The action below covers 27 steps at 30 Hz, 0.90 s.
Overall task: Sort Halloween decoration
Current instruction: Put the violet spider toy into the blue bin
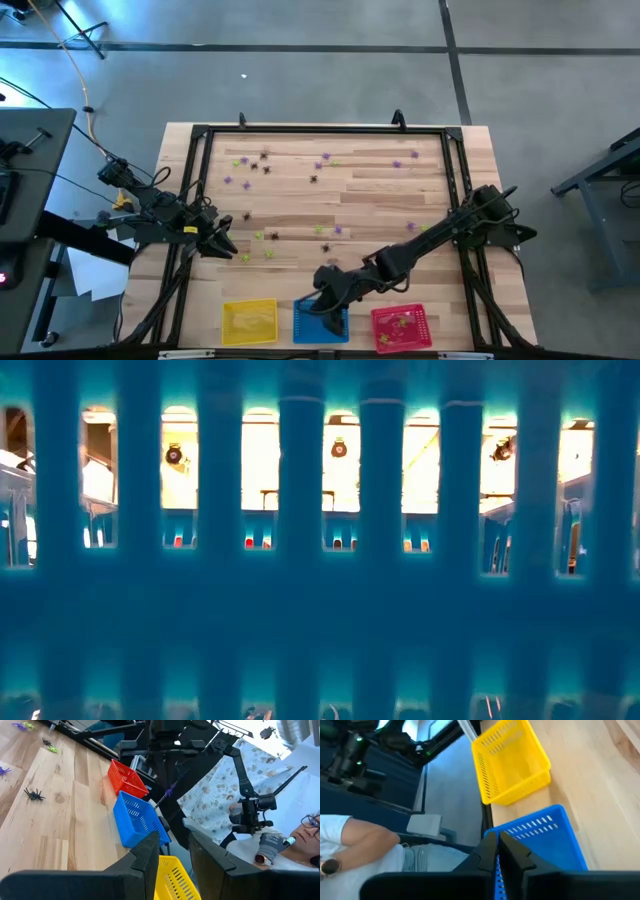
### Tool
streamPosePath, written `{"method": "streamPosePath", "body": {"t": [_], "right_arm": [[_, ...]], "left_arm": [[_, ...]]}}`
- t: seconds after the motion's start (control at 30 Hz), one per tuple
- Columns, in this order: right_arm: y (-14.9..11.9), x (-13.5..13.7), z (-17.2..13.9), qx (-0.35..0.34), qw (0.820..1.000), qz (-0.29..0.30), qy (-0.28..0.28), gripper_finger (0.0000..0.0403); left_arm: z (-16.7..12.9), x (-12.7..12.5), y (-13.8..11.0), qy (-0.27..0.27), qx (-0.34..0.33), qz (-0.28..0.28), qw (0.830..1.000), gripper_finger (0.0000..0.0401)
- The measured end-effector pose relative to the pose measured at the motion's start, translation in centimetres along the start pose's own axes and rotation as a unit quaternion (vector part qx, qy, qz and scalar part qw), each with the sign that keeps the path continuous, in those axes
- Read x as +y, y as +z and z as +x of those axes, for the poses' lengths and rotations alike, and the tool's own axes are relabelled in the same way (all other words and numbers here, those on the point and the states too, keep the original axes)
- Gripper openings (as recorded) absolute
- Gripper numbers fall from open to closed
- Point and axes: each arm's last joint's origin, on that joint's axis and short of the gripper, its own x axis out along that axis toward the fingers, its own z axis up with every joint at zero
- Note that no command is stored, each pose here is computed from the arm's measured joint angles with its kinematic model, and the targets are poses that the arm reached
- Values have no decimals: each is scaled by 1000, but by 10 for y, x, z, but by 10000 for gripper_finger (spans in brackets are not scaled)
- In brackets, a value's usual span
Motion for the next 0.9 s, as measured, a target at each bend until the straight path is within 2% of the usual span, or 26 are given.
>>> {"method": "streamPosePath", "body": {"t": [0.27,0.47,0.6,0.9], "right_arm": [[-5,-4,0,5,999,14,-38,5],[-21,-22,13,56,993,39,-99,2],[-33,-34,31,93,989,55,-100,1],[-36,-37,40,91,990,60,-91,1]], "left_arm": [[0,0,0,0,0,0,1000,94],[0,0,0,0,0,0,1000,94],[0,0,0,0,0,0,1000,94],[0,0,0,0,0,0,1000,94]]}}
